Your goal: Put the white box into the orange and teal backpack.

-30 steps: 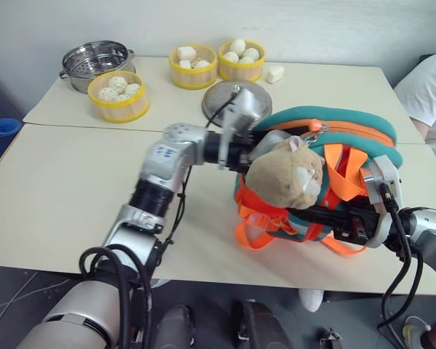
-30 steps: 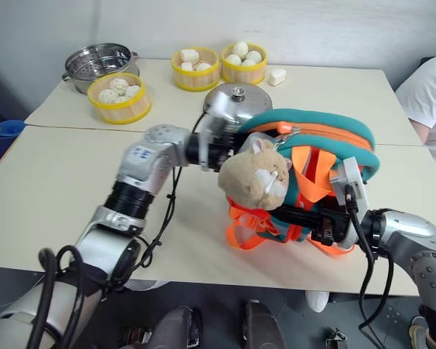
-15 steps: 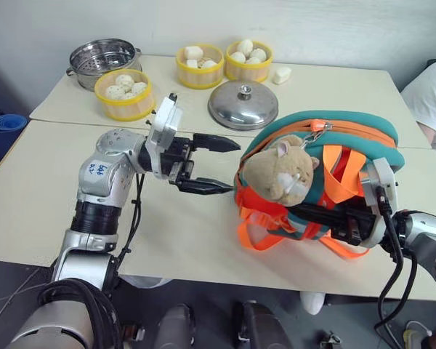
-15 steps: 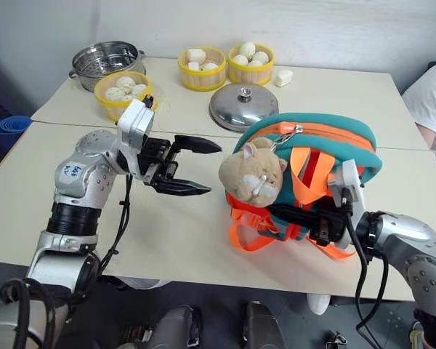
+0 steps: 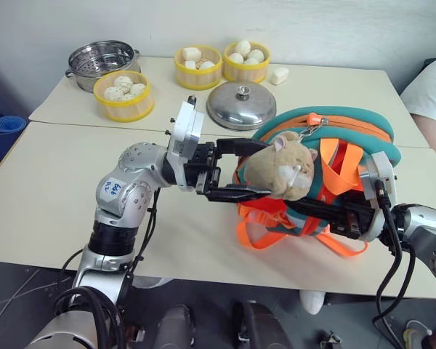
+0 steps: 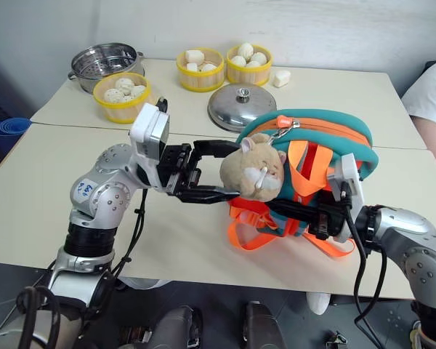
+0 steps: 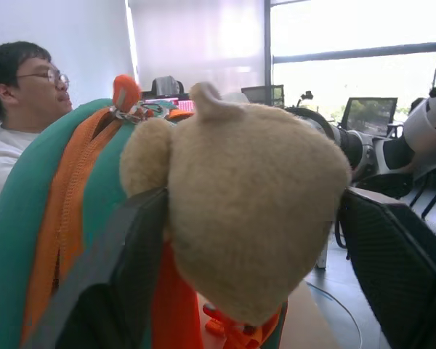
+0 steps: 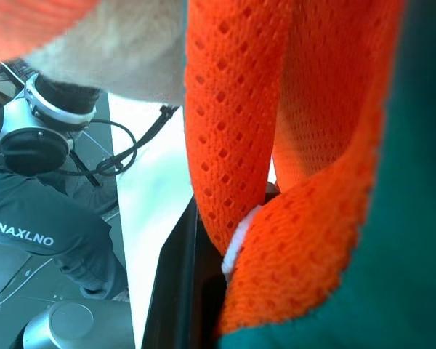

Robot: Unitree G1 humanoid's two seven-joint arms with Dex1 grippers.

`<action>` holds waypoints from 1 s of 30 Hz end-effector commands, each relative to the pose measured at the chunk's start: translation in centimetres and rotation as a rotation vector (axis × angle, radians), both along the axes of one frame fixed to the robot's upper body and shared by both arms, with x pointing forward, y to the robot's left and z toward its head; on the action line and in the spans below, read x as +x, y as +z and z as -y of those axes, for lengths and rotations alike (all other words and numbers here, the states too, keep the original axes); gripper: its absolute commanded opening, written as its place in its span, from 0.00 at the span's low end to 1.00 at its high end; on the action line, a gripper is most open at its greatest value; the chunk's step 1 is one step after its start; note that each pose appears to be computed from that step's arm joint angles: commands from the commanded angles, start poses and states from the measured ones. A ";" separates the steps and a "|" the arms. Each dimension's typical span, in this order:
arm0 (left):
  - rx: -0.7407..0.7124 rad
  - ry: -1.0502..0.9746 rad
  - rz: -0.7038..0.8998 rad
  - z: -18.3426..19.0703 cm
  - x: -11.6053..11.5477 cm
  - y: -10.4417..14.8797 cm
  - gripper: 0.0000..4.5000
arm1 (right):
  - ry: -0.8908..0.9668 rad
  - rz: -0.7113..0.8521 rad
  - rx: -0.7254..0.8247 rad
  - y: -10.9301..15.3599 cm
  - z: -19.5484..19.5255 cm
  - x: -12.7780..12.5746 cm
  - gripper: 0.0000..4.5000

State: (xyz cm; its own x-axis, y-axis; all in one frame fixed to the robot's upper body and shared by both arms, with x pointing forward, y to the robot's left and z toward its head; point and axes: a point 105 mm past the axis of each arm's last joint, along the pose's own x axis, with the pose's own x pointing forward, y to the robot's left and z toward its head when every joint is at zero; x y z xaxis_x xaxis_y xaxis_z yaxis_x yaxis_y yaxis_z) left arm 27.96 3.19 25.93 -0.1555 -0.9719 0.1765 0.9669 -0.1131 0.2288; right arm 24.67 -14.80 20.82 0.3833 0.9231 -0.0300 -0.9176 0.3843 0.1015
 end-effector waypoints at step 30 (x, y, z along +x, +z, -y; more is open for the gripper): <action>0.358 0.258 -0.063 -4.3 5.7 -14.6 0.13 | -0.191 -0.008 0.100 -1.5 2.5 -0.2 0.00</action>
State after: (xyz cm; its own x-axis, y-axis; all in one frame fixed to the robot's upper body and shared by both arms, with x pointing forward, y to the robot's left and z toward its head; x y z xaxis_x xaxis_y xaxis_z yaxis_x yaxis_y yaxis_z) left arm 34.32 8.17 11.97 0.1111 -0.9799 -0.1657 0.9862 0.0881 0.1399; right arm 24.30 -16.83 19.02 0.5331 0.8459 0.0169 -0.8355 0.5233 0.1678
